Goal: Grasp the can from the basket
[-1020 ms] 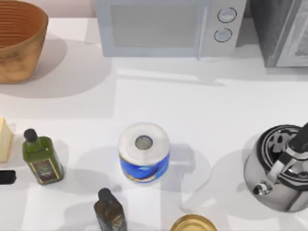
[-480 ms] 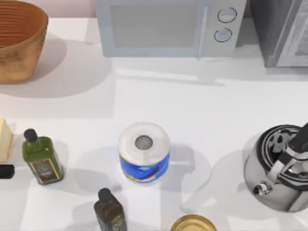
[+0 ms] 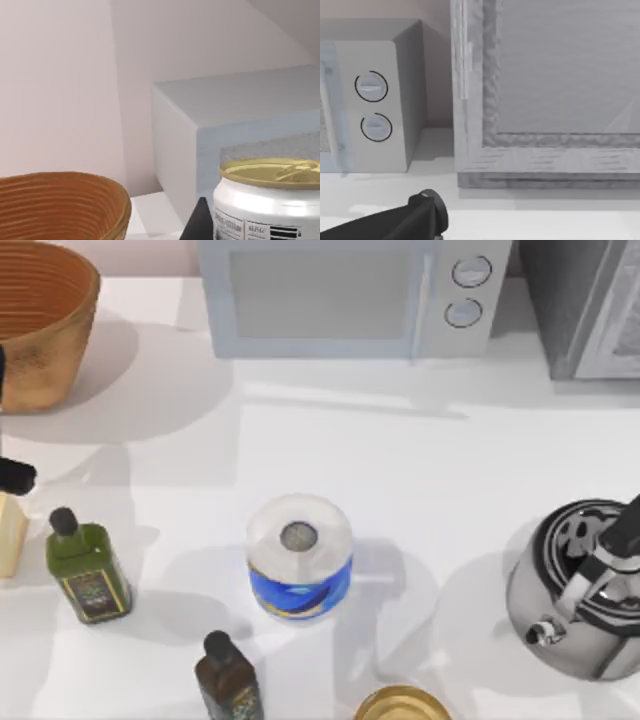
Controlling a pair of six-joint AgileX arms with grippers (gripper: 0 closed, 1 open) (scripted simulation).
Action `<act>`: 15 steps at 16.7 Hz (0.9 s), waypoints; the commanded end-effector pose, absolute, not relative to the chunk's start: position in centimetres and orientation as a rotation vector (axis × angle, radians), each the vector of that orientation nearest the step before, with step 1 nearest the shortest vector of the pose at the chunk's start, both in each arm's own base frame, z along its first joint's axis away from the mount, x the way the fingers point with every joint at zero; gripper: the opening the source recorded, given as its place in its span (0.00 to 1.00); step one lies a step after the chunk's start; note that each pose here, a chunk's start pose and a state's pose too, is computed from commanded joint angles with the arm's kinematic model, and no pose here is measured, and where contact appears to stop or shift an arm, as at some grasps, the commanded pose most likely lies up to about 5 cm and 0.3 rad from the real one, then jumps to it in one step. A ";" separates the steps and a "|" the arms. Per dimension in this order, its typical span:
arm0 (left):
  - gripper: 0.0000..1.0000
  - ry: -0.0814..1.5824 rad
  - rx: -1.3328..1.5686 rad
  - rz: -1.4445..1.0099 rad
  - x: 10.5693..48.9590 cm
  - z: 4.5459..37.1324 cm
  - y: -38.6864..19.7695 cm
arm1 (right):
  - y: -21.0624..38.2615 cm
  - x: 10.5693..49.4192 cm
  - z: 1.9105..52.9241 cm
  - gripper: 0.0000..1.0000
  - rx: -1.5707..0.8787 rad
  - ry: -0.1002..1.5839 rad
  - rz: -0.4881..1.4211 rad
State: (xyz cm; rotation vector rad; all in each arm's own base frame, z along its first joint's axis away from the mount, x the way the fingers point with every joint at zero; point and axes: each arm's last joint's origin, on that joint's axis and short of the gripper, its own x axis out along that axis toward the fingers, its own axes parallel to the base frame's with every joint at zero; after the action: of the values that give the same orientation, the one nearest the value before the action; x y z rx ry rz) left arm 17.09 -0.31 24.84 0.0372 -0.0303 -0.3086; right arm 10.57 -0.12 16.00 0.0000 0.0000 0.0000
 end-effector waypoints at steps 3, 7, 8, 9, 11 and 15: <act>0.00 -0.048 0.051 -0.487 22.2 26.6 -0.6 | -0.1 10.6 16.0 1.00 0.000 0.000 0.000; 0.00 -0.066 0.068 -0.750 30.3 25.6 -1.2 | -0.1 10.6 16.0 1.00 0.000 0.000 0.000; 0.00 -0.070 0.071 -0.818 32.3 24.6 -1.4 | -0.1 10.6 16.0 1.00 0.000 0.000 0.000; 0.00 -0.072 0.074 -0.885 34.2 23.4 -1.6 | -0.1 10.6 16.0 1.00 0.000 0.000 0.000; 0.00 -0.074 0.076 -1.017 37.6 20.3 -2.3 | -0.1 10.6 16.0 1.00 0.000 0.000 0.000; 0.00 -0.064 0.066 -1.265 41.8 12.5 -4.0 | -0.1 10.6 16.0 1.00 0.000 0.000 0.000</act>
State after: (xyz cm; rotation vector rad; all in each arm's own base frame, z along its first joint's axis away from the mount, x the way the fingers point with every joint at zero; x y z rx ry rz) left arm 41.77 -4.02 12.46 0.0657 -0.0637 -1.2654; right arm 10.57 -0.12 16.00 0.0000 0.0000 0.0000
